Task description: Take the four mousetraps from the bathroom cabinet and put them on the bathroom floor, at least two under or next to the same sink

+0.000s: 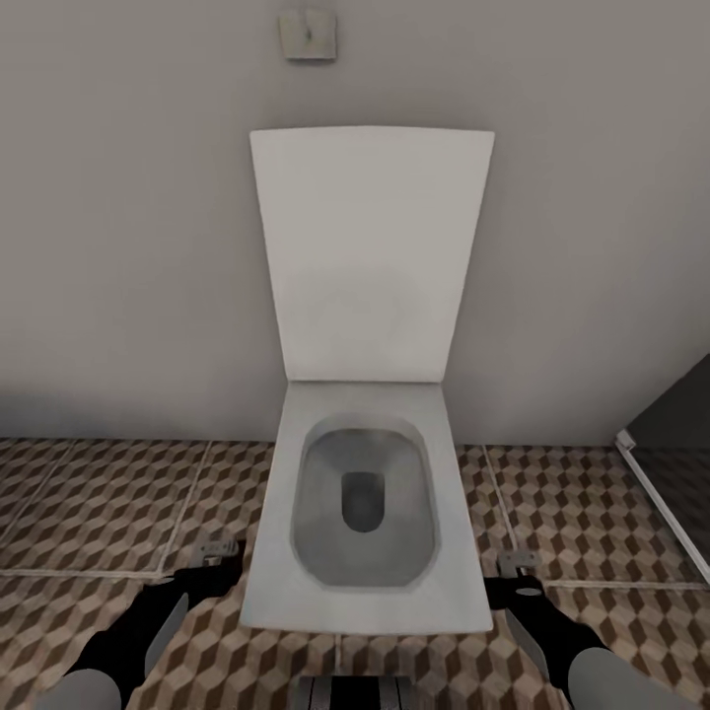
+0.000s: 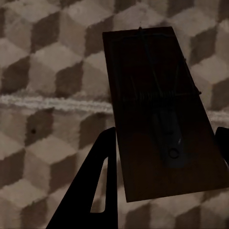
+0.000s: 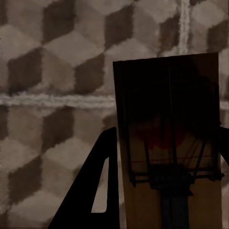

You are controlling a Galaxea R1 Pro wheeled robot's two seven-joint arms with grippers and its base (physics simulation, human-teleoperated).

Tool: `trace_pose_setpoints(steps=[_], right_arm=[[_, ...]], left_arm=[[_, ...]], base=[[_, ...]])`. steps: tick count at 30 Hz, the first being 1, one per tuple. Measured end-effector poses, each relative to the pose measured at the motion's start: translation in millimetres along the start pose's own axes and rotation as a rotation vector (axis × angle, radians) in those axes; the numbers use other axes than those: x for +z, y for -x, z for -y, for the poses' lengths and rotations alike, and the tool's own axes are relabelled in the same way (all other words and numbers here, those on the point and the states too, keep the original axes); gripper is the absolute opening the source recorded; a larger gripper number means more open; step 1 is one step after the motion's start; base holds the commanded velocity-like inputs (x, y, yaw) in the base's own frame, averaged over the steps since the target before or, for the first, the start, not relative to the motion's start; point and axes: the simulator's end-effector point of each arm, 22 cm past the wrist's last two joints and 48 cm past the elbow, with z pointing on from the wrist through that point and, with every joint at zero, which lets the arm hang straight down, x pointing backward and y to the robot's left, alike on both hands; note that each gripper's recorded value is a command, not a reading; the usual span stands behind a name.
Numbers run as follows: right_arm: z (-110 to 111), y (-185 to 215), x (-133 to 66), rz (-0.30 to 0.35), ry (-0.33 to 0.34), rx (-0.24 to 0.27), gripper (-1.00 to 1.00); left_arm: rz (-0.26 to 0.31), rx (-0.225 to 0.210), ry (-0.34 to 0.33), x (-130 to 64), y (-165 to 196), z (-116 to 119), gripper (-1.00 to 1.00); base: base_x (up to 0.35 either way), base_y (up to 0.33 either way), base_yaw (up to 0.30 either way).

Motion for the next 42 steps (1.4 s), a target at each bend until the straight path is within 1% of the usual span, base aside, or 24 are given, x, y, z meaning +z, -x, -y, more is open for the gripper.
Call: trace_pose_setpoints(steps=[19,32,34,42], right_arm=[[-15,-30,20.7,-0.058,0.032,-0.012,-1.0],[-20,-56,33.9,-0.105,0.035,-0.02,-1.0],[-21,-56,35.9,-0.106,0.034,-0.02,-1.0],[-22,-52,35.8,-0.102,0.037,-0.015,-1.0]], left_arm=[[-0.057,0.003,0.003,22.1,-30,-2,-1.0],[-0.102,0.004,0.004,36.2,-54,-3,-1.0],[-0.104,0.004,0.004,38.2,-56,-3,-1.0],[-0.057,0.003,-0.003,36.3,-34,0,-1.0]], base=[[0.0,0.0,0.0],[0.0,0.0,0.0],[0.0,0.0,0.0],[0.0,0.0,0.0]])
